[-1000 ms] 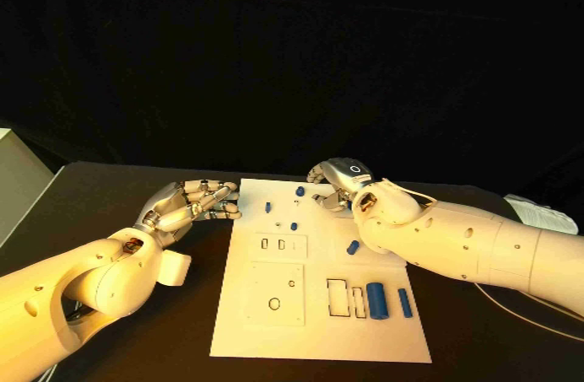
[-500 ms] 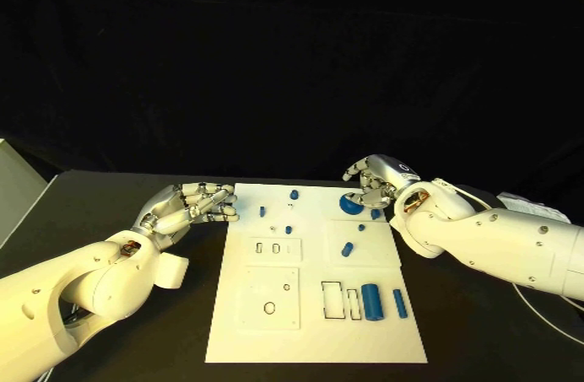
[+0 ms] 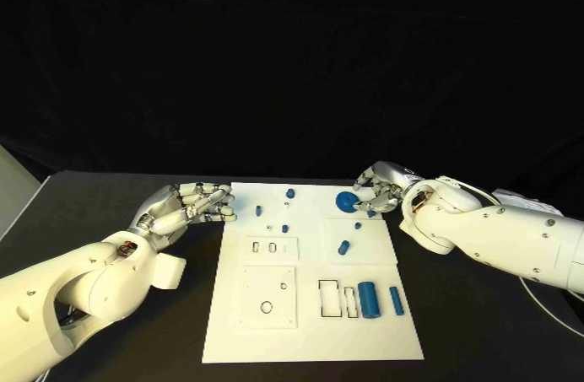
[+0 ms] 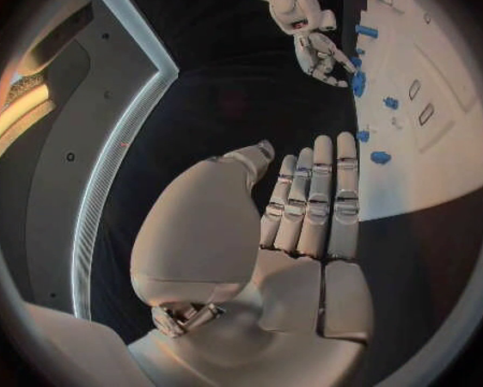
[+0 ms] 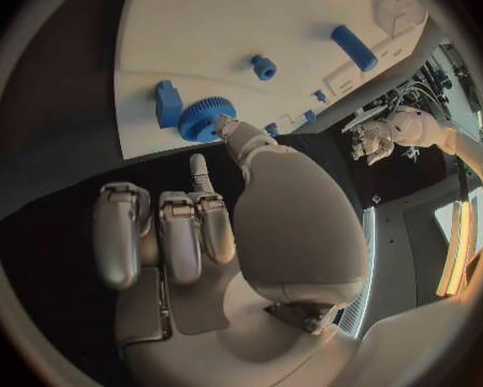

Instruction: Assemble the parts on the task board

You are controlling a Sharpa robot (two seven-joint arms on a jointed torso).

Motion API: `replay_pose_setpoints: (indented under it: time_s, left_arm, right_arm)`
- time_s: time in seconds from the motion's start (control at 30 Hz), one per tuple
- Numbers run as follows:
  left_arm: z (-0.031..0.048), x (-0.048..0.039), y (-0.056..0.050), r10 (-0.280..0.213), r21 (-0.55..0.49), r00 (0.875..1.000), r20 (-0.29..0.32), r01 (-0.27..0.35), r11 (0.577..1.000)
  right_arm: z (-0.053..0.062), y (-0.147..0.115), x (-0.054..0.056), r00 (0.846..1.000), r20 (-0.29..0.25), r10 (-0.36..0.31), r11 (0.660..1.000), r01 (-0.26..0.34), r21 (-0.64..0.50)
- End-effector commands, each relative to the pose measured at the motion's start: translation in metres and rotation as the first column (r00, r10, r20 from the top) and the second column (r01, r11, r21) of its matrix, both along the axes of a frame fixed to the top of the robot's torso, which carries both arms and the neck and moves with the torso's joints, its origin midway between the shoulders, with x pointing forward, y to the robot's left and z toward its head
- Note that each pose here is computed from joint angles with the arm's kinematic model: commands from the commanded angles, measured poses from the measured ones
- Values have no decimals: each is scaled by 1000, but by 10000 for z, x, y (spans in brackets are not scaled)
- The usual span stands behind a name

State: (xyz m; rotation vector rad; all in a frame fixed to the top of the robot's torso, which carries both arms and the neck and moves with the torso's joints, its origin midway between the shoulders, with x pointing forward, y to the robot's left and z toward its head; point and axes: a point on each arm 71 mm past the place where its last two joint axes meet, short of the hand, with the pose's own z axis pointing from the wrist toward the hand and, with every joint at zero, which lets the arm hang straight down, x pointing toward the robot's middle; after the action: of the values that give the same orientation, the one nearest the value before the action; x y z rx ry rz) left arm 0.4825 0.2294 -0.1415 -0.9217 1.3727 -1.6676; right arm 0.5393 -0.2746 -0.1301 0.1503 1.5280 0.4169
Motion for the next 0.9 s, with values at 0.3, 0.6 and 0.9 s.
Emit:
replay_pose_setpoints:
  time_s: [0.3,0.6,0.9]
  left_arm:
    - [6,-12,-40,-31,-9,999,10,31,999]
    - [5,-13,-37,-31,-8,999,10,31,999]
    - [4,-13,-37,-32,-7,999,9,32,999]
  right_arm:
    - [-53,73,74,998,-61,-15,1000,14,-1]
    - [-47,62,104,998,-46,-30,999,31,9]
    - [-62,83,118,998,-63,-27,1000,27,5]
